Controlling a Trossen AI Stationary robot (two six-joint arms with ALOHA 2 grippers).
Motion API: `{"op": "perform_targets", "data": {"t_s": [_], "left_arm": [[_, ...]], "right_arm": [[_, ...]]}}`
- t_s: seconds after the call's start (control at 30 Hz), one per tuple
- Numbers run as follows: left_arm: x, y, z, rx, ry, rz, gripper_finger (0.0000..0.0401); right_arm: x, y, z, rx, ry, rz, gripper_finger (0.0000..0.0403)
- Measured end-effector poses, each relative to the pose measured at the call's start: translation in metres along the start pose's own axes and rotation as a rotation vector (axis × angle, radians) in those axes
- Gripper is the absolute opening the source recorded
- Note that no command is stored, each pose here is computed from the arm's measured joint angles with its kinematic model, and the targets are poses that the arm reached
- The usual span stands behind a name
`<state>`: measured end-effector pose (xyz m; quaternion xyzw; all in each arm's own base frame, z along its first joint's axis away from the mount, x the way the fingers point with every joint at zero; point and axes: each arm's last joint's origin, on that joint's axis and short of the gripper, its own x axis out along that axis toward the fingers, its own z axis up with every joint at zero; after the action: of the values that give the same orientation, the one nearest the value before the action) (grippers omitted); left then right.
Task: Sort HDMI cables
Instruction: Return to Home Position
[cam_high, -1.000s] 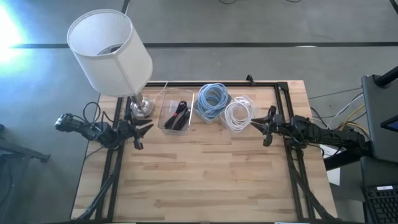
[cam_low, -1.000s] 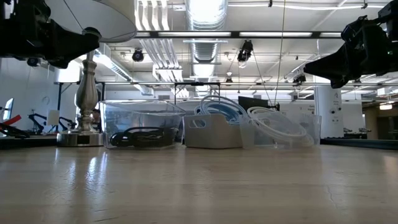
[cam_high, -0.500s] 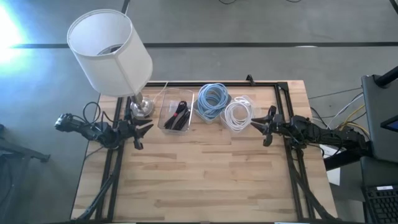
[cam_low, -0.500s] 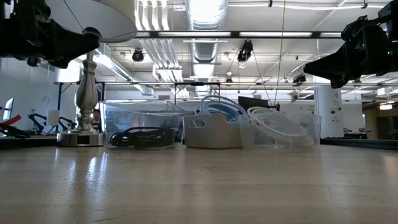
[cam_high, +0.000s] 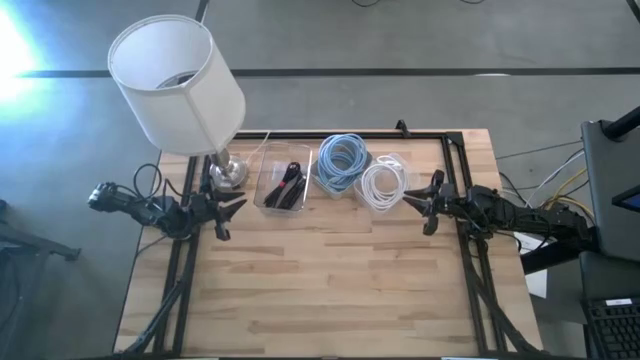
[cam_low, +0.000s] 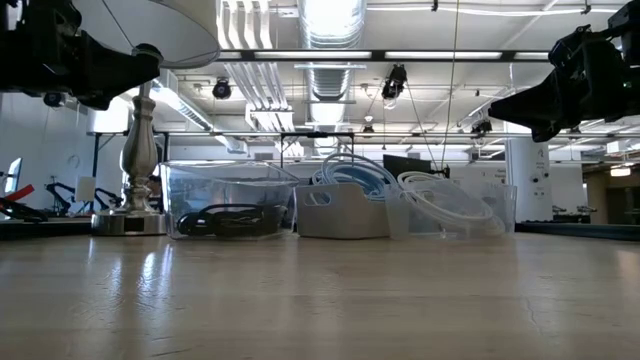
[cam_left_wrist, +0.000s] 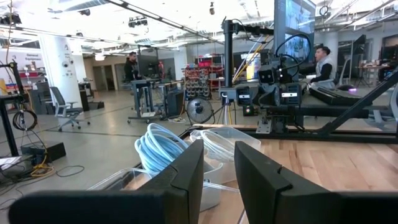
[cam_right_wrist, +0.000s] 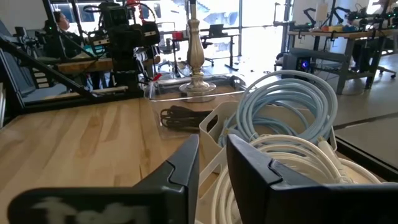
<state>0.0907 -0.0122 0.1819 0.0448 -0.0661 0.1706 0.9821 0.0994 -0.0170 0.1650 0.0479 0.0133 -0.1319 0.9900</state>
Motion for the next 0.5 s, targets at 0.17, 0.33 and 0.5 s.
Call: {"op": "perform_targets", "data": {"t_s": [0.17,0.33,0.5], "left_arm": [[0.0,0.0,0.0,0.0,0.0,0.0,0.0094],[0.0,0.0,-0.0001,0.0,0.001,0.0,0.0094],[0.0,0.0,-0.0001,0.001,0.001,0.0,0.0094]], "right_arm": [[0.0,0.0,0.0,0.0,0.0,0.0,0.0068],[0.0,0.0,0.0,0.0,0.0,0.0,0.0073],[0.0,0.0,0.0,0.0,0.0,0.0,0.0082]]}}
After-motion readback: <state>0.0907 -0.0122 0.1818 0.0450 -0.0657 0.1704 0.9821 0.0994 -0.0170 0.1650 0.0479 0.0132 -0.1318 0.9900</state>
